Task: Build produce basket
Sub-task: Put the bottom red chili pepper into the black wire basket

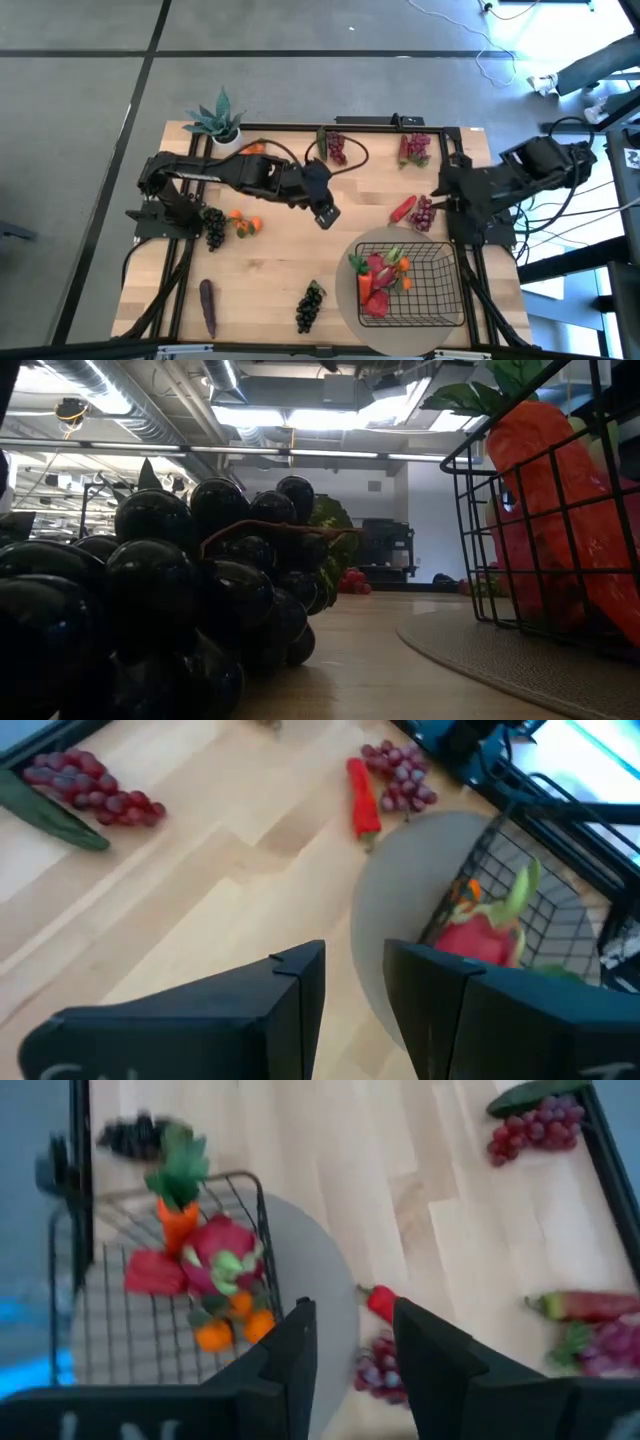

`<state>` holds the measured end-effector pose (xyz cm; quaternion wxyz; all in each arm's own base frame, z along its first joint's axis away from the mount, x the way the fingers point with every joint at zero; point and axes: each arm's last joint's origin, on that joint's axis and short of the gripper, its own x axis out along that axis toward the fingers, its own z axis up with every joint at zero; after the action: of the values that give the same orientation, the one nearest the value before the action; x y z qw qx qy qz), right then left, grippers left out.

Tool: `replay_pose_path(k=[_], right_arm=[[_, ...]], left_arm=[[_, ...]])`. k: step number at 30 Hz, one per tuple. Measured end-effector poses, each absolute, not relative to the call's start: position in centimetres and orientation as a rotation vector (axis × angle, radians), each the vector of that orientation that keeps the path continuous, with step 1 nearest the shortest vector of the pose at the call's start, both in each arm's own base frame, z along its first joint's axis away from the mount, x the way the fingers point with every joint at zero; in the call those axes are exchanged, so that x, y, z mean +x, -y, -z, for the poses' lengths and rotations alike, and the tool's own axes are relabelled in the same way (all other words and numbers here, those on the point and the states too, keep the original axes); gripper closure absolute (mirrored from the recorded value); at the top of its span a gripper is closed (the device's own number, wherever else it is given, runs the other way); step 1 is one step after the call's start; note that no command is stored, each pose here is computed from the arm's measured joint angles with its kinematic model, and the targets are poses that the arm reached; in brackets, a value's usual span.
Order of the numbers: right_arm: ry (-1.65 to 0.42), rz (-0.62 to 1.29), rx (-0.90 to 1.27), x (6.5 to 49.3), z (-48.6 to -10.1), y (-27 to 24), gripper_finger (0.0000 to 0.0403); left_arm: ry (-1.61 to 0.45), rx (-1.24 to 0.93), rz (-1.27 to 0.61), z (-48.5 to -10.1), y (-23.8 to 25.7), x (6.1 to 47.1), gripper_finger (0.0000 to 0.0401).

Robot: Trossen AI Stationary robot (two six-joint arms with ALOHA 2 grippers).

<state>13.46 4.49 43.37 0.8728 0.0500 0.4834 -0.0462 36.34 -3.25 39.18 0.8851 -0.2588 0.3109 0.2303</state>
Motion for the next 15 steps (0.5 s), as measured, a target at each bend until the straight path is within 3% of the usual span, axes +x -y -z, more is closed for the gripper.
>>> replay_pose_path(k=[6, 15], right_arm=[[-1.096, 0.052, -0.012, 15.9, -42.6, -2.5, 0.0283], [-1.253, 0.093, -0.11, 21.6, -39.8, 1.3, 0.0283]], left_arm=[[-0.639, -0.544, -0.517, -39.2, 1.7, 36.4, 0.0308], [-0.729, -0.371, -0.469, -38.9, -1.0, 36.2, 0.0308]])
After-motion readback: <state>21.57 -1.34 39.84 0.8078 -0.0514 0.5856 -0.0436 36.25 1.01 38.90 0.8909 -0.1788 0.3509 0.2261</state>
